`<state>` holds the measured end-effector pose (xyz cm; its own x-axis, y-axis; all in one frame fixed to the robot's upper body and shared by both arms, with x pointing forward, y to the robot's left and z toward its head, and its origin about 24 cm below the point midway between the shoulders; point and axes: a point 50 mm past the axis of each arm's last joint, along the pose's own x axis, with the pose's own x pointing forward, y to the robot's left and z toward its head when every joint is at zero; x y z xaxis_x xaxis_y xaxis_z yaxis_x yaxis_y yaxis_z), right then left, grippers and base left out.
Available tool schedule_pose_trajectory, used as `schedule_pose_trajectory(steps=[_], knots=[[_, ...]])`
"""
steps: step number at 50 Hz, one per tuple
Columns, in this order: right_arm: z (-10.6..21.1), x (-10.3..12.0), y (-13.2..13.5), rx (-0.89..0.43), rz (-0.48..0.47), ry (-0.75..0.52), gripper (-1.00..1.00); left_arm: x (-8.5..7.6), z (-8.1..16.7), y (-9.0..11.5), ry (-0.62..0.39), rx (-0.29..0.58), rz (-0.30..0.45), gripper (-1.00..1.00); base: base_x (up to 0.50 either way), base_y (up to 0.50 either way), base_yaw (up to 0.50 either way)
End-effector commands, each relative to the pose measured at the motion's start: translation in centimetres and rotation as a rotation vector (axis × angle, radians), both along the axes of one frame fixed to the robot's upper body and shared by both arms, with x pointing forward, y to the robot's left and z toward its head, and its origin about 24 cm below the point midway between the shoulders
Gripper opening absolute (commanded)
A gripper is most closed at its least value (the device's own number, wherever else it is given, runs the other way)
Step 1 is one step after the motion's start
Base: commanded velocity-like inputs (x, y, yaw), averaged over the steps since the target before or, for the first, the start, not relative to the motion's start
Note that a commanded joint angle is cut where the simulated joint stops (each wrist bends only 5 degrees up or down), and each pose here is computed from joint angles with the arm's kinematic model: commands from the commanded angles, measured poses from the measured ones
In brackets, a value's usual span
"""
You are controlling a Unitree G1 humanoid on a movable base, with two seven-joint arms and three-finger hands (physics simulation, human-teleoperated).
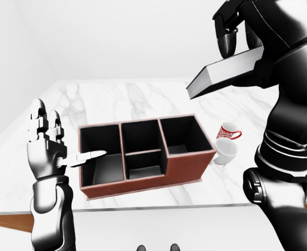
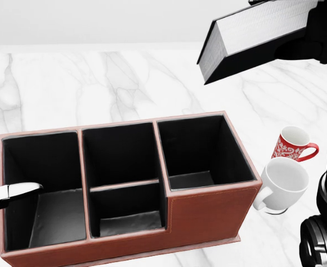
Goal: Pick up the book and place it in the right compartment of the caddy.
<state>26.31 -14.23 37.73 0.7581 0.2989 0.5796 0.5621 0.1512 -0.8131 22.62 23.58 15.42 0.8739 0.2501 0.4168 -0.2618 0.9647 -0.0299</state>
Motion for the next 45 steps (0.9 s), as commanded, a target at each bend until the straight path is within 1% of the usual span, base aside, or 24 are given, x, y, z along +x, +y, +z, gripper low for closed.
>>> schedule_pose_trajectory(steps=[1,3,4,6,7,9,14,20,30,33,45], knots=[[-0.2,2.3,3.5,0.001,0.093,0.094,-1.00,0.1,-0.1,-0.1,0.003,-0.002,0.006,1.00,0.00,0.00,0.00],[-0.3,2.3,3.9,0.013,0.125,0.102,-1.00,0.1,-0.1,-0.1,0.003,-0.003,0.006,1.00,0.00,0.00,0.00],[-0.4,2.5,4.1,0.004,0.117,0.113,-1.00,0.2,-0.1,-0.1,0.005,-0.004,0.006,1.00,0.00,0.00,0.00],[-0.5,2.7,4.5,0.012,0.140,0.125,-1.00,0.2,-0.1,-0.1,0.005,-0.003,0.005,1.00,0.00,0.00,0.00],[-0.8,2.9,4.5,-0.002,0.123,0.134,-1.00,0.2,-0.2,-0.1,0.007,-0.004,0.005,1.00,0.00,0.00,0.00],[-0.9,3.0,4.9,0.011,0.154,0.145,-1.00,0.2,-0.2,-0.1,0.008,-0.005,0.006,1.00,0.00,0.00,0.00],[-1.5,3.2,5.5,-0.007,0.139,0.163,-1.00,0.3,-0.3,0.0,0.016,-0.007,0.006,1.00,0.00,0.00,0.00],[-2.9,4.3,5.9,0.002,0.146,0.236,-1.00,0.3,-0.4,0.0,0.016,-0.008,0.007,1.00,0.00,0.00,0.00],[-5.7,5.5,5.4,0.014,0.131,0.338,-1.00,0.2,-0.1,-0.1,0.006,-0.005,0.007,1.00,0.00,0.00,0.00],[-5.7,5.7,5.3,0.014,0.125,0.345,-1.00,0.3,-0.3,0.0,0.015,-0.007,0.006,1.00,0.00,0.00,0.00],[-8.3,6.5,5.0,0.020,0.113,0.440,-1.00,0.3,-0.4,-0.1,0.018,-0.007,0.005,1.00,0.00,0.00,0.00]])
